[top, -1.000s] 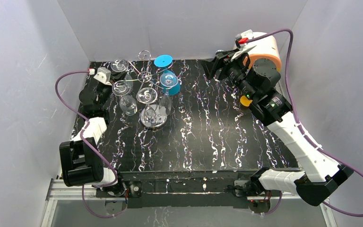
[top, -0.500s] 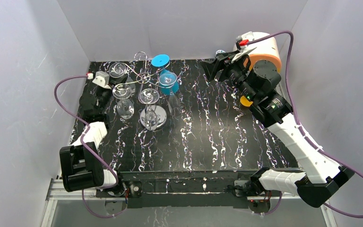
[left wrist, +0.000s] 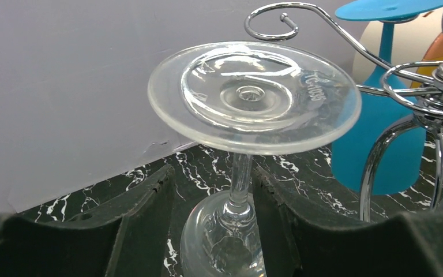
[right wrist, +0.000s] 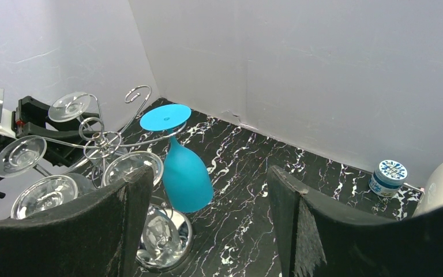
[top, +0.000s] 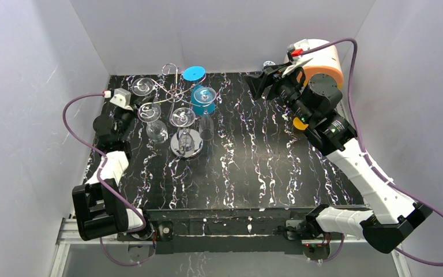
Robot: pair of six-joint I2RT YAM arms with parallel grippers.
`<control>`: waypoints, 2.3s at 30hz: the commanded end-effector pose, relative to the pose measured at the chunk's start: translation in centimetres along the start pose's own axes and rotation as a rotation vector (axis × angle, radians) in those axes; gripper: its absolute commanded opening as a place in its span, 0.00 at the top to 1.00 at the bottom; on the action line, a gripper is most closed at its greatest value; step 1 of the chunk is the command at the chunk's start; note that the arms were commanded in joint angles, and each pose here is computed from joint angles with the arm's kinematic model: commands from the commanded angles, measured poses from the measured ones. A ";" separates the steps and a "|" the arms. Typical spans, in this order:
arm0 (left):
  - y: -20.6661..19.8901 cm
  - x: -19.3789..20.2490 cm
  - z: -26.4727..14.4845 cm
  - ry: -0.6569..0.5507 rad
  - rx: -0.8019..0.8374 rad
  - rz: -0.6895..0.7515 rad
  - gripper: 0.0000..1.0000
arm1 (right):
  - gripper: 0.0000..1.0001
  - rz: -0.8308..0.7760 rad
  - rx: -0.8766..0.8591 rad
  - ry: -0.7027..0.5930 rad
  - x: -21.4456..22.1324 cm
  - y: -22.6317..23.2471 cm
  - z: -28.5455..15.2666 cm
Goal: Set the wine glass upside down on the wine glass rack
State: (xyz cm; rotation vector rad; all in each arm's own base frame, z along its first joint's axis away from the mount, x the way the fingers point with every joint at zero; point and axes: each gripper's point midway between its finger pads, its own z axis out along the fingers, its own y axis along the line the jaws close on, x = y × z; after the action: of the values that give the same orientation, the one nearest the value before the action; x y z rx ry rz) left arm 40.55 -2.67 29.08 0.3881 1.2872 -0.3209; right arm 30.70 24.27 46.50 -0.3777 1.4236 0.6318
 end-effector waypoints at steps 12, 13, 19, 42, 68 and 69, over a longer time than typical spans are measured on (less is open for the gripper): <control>-2.1 -3.9 -0.2 0.012 0.256 -0.035 0.53 | 0.20 -0.007 -0.011 -0.071 -2.3 0.4 -0.4; -2.5 -3.9 -0.4 0.020 0.286 -0.043 0.55 | 0.20 -0.006 -0.013 -0.075 -2.5 0.5 -0.4; -2.9 -4.3 -1.6 0.035 0.328 -0.038 0.55 | 0.20 -0.009 -0.014 -0.074 -2.5 0.5 -0.1; 6.3 -4.9 -7.7 0.485 -0.246 0.060 0.48 | 0.14 0.122 0.160 0.060 2.4 -2.2 1.8; 13.3 -15.0 -2.2 -0.001 -0.674 -0.452 0.02 | 0.22 0.199 0.895 0.316 12.5 -23.2 -3.2; 13.4 -15.0 -1.8 0.005 -0.675 -0.479 0.02 | 0.21 0.194 0.888 0.344 13.4 -23.7 -3.0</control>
State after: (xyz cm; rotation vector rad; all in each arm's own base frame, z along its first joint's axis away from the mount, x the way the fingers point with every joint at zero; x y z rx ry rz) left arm 40.24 11.05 41.38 -0.4392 1.4734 -0.1540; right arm 41.36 7.32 30.90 0.3966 1.9052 0.0728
